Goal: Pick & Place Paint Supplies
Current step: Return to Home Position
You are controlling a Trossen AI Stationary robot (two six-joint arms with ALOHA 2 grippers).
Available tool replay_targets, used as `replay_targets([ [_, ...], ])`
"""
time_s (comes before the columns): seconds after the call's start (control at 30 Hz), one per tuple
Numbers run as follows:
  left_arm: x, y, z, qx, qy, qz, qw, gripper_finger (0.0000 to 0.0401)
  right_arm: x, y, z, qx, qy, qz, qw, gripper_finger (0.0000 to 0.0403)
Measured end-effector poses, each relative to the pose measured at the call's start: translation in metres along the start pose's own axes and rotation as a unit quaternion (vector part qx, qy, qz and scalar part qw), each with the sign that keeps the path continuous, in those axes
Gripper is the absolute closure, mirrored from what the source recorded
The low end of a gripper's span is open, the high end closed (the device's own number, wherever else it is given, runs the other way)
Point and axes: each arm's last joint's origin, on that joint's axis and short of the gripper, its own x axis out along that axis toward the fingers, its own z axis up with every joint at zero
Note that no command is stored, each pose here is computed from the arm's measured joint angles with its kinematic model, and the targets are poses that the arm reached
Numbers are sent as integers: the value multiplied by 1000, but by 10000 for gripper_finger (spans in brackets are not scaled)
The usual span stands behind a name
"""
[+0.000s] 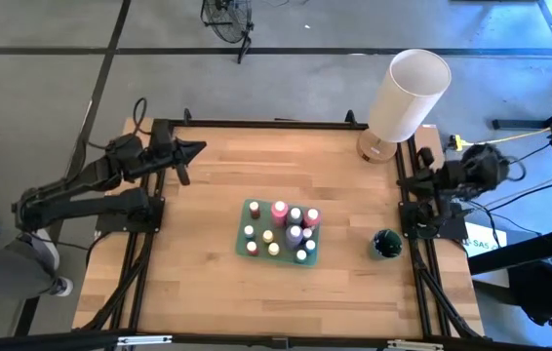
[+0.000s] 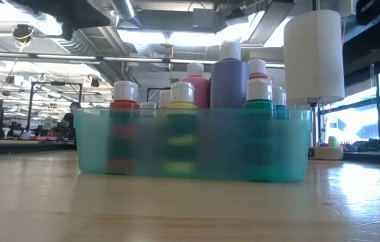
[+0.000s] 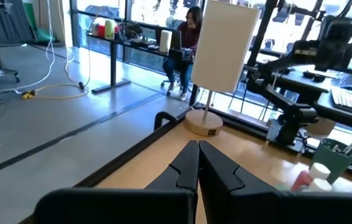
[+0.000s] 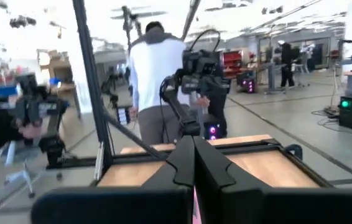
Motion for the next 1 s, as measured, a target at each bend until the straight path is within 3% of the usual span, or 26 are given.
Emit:
replay_targets([
  [0.27, -7, 3, -32, -10, 8, -29, 1000, 399, 19, 18, -55, 15, -27, -21, 999, 403],
  [0.47, -8, 1, -50, -26, -34, -109, 993, 399, 25, 21, -81, 5, -18, -48, 999, 403],
  [0.7, -3, 4, -78, -43, -79, -158, 983, 399, 29, 19, -94, -4, -16, -74, 997, 403],
  [1.0, 2, 11, -125, -63, -72, -179, 979, 399, 31, 17, -99, 22, -1, -76, 997, 403],
])
